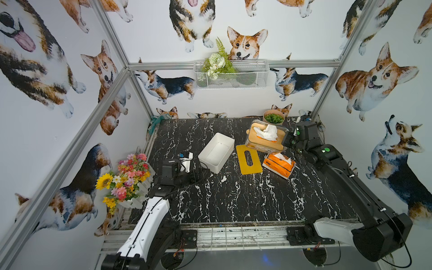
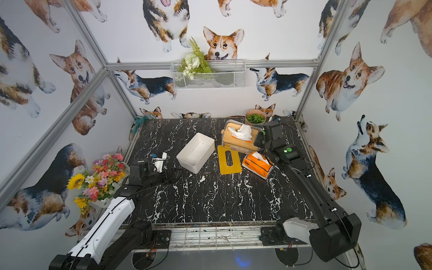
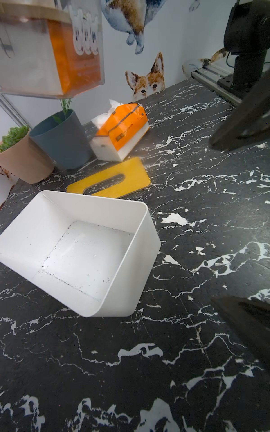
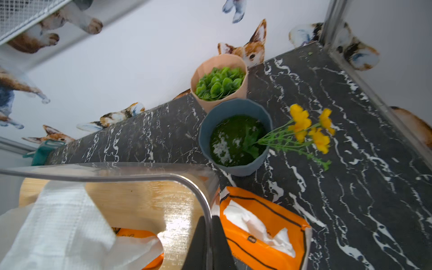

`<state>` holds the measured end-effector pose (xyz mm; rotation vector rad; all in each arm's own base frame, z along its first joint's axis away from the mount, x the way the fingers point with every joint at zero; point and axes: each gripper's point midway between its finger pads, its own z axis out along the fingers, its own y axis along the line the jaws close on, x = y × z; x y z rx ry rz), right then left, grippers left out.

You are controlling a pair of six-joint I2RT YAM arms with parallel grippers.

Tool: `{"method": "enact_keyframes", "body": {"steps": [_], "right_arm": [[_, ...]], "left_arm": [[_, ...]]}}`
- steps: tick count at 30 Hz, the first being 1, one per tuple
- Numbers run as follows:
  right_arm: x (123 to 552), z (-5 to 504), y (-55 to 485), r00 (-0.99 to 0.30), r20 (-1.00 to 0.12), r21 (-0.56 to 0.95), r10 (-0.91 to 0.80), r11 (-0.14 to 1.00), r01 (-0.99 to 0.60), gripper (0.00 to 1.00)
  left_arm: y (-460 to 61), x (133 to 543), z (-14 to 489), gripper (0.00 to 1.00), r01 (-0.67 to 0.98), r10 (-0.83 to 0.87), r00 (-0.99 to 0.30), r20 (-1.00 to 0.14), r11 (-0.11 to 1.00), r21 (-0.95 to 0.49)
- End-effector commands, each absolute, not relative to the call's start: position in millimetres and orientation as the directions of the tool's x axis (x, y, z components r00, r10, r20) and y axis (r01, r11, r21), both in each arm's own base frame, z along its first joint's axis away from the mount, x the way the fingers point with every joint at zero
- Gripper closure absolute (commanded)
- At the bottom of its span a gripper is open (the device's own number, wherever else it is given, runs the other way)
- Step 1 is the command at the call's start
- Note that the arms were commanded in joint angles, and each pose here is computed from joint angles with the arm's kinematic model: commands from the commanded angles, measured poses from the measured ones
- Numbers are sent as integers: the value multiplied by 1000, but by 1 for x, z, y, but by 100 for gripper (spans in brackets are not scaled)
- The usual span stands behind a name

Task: Put the tissue paper into the tissue box
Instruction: Pick up the tissue box from the center of the board, then place the tissue box at the center of the board.

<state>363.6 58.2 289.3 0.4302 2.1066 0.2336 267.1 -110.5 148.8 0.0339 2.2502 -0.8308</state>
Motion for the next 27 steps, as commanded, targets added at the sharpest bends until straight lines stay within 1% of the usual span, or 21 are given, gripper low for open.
{"method": "enact_keyframes", "body": {"steps": [1,4,7,9,11,14,17,23,27], "right_arm": [[371,310,56,-462,-801,346,381,924,161,100],[374,306,58,-490,-793,330,362,931,153,100],[375,301,68,-515,-772,363,373,923,124,100],[375,296,74,-531,-753,393,388,913,110,100],[374,291,80,-547,-736,420,400,903,95,100],[373,281,87,-572,-710,448,410,890,81,100],[370,274,93,-591,-690,475,419,877,67,100],[363,270,97,-600,-676,502,427,863,48,100],[355,274,95,-589,-688,501,425,865,39,100]], "left_arm": [[-112,270,153,0,278,-207,-720,-662,789,-549],[-111,270,152,0,274,-210,-721,-660,789,-550],[-109,274,151,0,242,-244,-717,-652,791,-562],[-103,281,150,0,169,-314,-713,-627,790,-589],[-99,290,153,1,102,-403,-691,-600,767,-633],[-92,303,163,6,46,-470,-641,-606,765,-642],[-89,312,167,9,1,-483,-617,-621,789,-614],[-108,321,149,10,-72,-470,-664,-582,814,-576],[-126,327,143,19,-104,-462,-666,-585,835,-541]]}}
